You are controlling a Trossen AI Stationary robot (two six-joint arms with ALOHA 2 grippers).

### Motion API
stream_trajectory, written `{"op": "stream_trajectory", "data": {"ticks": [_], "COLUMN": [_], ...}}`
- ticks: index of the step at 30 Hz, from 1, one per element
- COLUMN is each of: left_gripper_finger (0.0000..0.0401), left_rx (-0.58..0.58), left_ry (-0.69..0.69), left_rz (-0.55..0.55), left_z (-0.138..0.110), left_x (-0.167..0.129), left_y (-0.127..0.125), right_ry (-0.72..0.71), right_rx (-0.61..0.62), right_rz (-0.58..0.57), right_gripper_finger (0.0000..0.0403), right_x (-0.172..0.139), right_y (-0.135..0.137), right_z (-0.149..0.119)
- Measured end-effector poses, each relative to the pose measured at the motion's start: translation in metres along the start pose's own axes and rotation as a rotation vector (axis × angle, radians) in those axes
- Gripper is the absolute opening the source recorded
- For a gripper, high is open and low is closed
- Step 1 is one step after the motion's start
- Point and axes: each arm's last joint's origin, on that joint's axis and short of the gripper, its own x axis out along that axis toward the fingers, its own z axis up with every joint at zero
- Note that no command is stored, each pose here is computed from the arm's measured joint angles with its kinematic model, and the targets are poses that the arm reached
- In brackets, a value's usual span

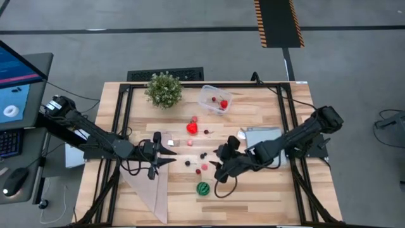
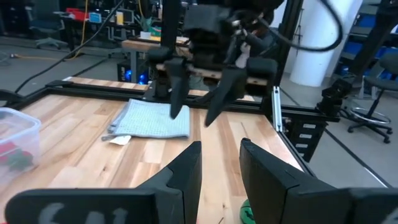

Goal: Pick and placing Produce into tupperware
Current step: Put the red cherry into the transparent bin

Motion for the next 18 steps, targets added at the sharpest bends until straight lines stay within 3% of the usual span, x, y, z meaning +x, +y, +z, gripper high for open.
{"op": "stream_trajectory", "data": {"ticks": [4,13,18], "left_gripper_finger": [0.0097,0.0097,0.0097], "left_rx": [0.001,0.006,0.008], "left_ry": [-0.004,0.002,0.02], "left_rz": [0.007,0.046,0.049], "left_z": [0.0,-0.001,-0.003], "left_x": [0.0,0.0,0.0], "left_y": [0.0,0.002,0.002], "right_ry": [0.008,0.034,0.069], "right_rx": [0.038,-0.011,0.013], "right_rz": [-0.015,-0.033,0.017], "right_gripper_finger": [0.0249,0.0249,0.0249], "right_x": [0.005,0.033,0.05], "right_y": [-0.005,0.002,0.006], "right_z": [-0.004,-0.022,-0.023]}}
